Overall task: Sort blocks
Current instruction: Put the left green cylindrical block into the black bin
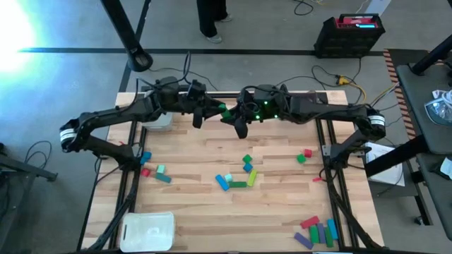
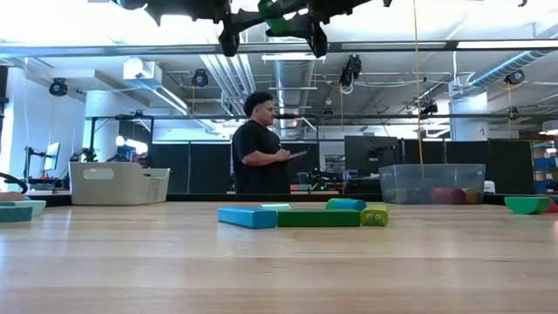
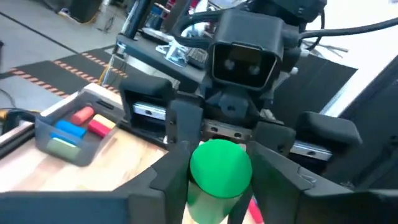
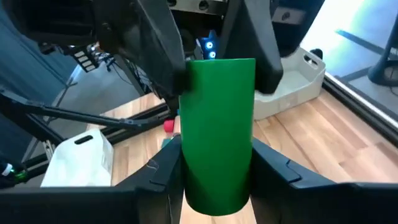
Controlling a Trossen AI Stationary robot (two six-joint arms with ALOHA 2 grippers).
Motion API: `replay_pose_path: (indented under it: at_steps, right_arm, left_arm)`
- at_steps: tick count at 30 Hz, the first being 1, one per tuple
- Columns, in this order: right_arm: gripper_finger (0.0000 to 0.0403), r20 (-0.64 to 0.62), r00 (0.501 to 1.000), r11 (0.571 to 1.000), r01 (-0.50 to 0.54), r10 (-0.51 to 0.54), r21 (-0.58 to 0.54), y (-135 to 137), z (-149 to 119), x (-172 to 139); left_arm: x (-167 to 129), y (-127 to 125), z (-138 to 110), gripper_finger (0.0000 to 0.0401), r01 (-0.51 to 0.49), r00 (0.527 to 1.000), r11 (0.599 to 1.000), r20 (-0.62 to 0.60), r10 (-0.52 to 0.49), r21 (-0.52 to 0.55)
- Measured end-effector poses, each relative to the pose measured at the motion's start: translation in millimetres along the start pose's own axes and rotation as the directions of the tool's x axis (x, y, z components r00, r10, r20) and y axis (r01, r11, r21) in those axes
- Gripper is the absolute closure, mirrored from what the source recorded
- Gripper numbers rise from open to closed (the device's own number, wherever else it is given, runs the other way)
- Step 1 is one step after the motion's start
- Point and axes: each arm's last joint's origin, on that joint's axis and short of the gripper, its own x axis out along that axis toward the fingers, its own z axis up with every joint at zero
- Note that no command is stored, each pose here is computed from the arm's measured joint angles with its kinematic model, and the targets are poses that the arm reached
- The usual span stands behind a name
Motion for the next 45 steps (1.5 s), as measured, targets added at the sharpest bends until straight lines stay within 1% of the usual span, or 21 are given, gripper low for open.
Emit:
replay_pose_path:
  at_steps: [4, 6, 8, 10, 11, 13, 15, 16, 18, 19, 20, 23, 25, 27, 29, 33, 35, 37, 41, 43, 45]
  right_arm:
    - [0.028, -0.065, 0.998, 1.0, 0.026, -0.025, 0.009, 2, 7, -11]
    - [0.028, -0.145, 0.987, 0.998, 0.068, -0.065, 0.018, 0, 11, -23]
    - [0.028, -0.269, 0.951, 0.987, 0.161, -0.152, 0.01, -9, 10, -37]
    - [0.028, -0.42, 0.864, 0.957, 0.289, -0.278, -0.039, -23, 2, -52]
    - [0.028, -0.49, 0.801, 0.932, 0.355, -0.344, -0.073, -32, -4, -59]
    - [0.028, -0.616, 0.65, 0.872, 0.47, -0.444, -0.133, -54, -15, -75]
    - [0.028, -0.707, 0.519, 0.824, 0.544, -0.479, -0.159, -81, -27, -90]
    - [0.028, -0.741, 0.469, 0.801, 0.579, -0.481, -0.153, -95, -33, -96]
    - [0.028, -0.779, 0.418, 0.755, 0.647, -0.466, -0.104, -126, -44, -105]
    - [0.028, -0.793, 0.408, 0.729, 0.681, -0.452, -0.064, -140, -49, -110]
    - [0.028, -0.805, 0.393, 0.684, 0.729, -0.445, -0.022, -155, -53, -116]
    - [0.028, -0.825, 0.36, 0.505, 0.857, -0.437, 0.107, -195, -66, -129]
    - [0.028, -0.843, 0.337, 0.385, 0.907, -0.419, 0.172, -217, -74, -135]
    - [0.028, -0.858, 0.328, 0.321, 0.924, -0.395, 0.206, -234, -81, -137]
    - [0.028, -0.879, 0.305, 0.282, 0.937, -0.366, 0.208, -247, -90, -135]
    - [0.028, -0.9, 0.28, 0.25, 0.947, -0.333, 0.202, -268, -105, -127]
    - [0.028, -0.907, 0.253, 0.234, 0.956, -0.336, 0.18, -277, -112, -123]
    - [0.028, -0.916, 0.222, 0.191, 0.968, -0.335, 0.165, -284, -118, -124]
    - [0.028, -0.932, 0.206, 0.137, 0.976, -0.299, 0.171, -298, -129, -128]
    - [0.028, -0.936, 0.202, 0.113, 0.978, -0.287, 0.176, -303, -134, -130]
    - [0.028, -0.936, 0.203, 0.105, 0.978, -0.287, 0.18, -306, -135, -131]
  left_arm:
    - [-9, -2, 2, 0.021, -0.029, 1.0, 0.998, -0.01, 0.029, 0.057]
    - [-21, -6, 5, 0.0189, -0.048, 0.998, 0.994, -0.03, 0.051, 0.098]
    - [-33, -10, 7, 0.0174, -0.078, 0.994, 0.988, -0.07, 0.088, 0.134]
    - [-47, -14, 5, 0.0167, -0.142, 0.979, 0.977, -0.122, 0.162, 0.158]
    - [-53, -15, 3, 0.0165, -0.182, 0.969, 0.967, -0.136, 0.207, 0.176]
    - [-65, -19, 2, 0.0164, -0.245, 0.949, 0.947, -0.149, 0.278, 0.206]
    - [-75, -22, 1, 0.0163, -0.28, 0.938, 0.936, -0.146, 0.314, 0.215]
    - [-79, -24, 1, 0.0163, -0.294, 0.934, 0.931, -0.14, 0.328, 0.215]
    - [-85, -27, 1, 0.0162, -0.319, 0.929, 0.926, -0.126, 0.347, 0.204]
    - [-88, -29, 2, 0.0162, -0.326, 0.93, 0.925, -0.113, 0.351, 0.194]
    - [-89, -31, 3, 0.0162, -0.331, 0.931, 0.925, -0.097, 0.352, 0.184]
    - [-94, -36, 4, 0.0162, -0.348, 0.93, 0.923, -0.062, 0.362, 0.166]
    - [-93, -39, 4, 0.0162, -0.36, 0.927, 0.919, -0.049, 0.372, 0.162]
    - [-92, -41, 3, 0.0162, -0.372, 0.922, 0.914, -0.045, 0.383, 0.159]
    - [-91, -42, 2, 0.0162, -0.372, 0.922, 0.915, -0.048, 0.384, 0.158]
    - [-85, -44, -2, 0.0162, -0.355, 0.927, 0.921, -0.071, 0.369, 0.16]
    - [-83, -46, -4, 0.0162, -0.345, 0.929, 0.924, -0.081, 0.362, 0.163]
    - [-81, -47, -6, 0.0165, -0.338, 0.931, 0.928, -0.091, 0.354, 0.157]
    - [-79, -50, -10, 0.0168, -0.332, 0.929, 0.932, -0.118, 0.35, 0.148]
    - [-79, -52, -12, 0.0168, -0.362, 0.917, 0.918, -0.115, 0.382, 0.159]
    - [-80, -52, -13, 0.0168, -0.4, 0.9, 0.901, -0.112, 0.421, 0.169]
